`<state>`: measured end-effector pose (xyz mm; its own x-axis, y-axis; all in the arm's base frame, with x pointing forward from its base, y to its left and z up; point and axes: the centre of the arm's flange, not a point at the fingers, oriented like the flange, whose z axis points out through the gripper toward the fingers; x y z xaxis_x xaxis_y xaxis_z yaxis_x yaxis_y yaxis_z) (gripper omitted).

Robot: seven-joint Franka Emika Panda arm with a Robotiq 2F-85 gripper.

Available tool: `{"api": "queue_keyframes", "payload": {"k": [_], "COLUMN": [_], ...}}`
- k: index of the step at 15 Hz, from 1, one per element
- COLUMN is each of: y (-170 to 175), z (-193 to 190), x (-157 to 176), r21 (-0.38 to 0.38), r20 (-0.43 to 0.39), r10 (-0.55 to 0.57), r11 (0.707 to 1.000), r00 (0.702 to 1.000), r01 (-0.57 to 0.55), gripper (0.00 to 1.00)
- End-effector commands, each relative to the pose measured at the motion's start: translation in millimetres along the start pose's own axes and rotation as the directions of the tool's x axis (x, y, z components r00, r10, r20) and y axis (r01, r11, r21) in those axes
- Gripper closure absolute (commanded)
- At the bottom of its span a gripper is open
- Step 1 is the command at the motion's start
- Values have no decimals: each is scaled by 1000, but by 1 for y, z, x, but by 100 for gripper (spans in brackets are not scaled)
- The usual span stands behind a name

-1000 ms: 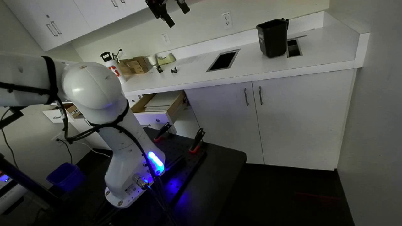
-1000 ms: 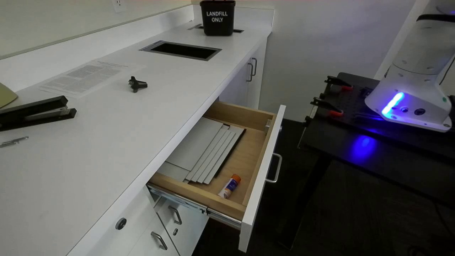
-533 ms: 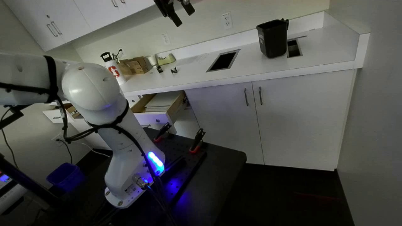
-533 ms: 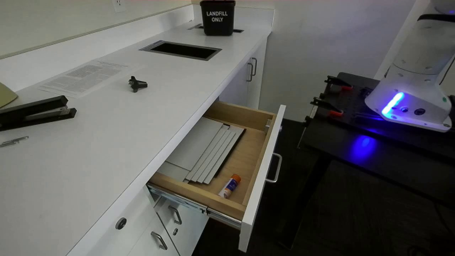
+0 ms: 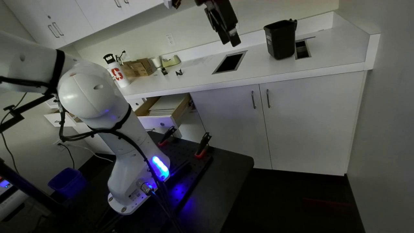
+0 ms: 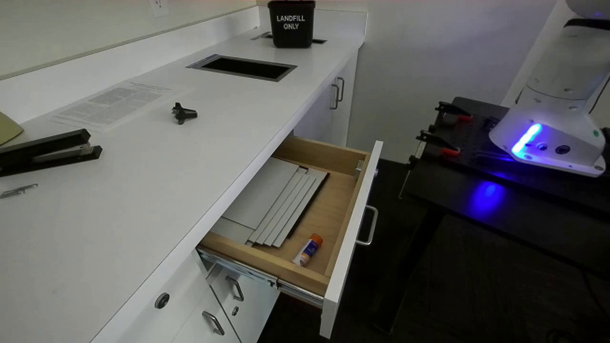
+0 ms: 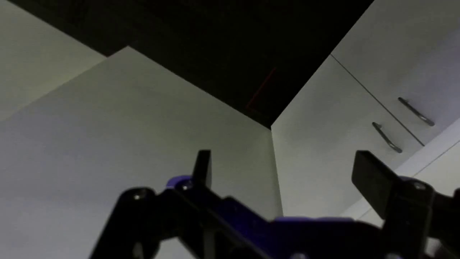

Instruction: Open the right door of the bottom cabinet on the far right

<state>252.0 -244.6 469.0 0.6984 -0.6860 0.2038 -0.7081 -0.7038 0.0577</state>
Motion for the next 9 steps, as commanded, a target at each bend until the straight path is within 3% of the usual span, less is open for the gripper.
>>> {"api": "queue_keyframes", "payload": {"k": [1,4,7,9], "y": [4,3,3,-2], "z": [15,41,41,58], "x": [4,12,18,35], "r21": [5,-3,-11,64], "r20": [20,64,47,75], "r10": [49,106,134,251], "r11": [999,994,991,965], "r00": [999,992,990,965], "r01": [-49,-106,-134,-256], "gripper": [0,0,0,0]}}
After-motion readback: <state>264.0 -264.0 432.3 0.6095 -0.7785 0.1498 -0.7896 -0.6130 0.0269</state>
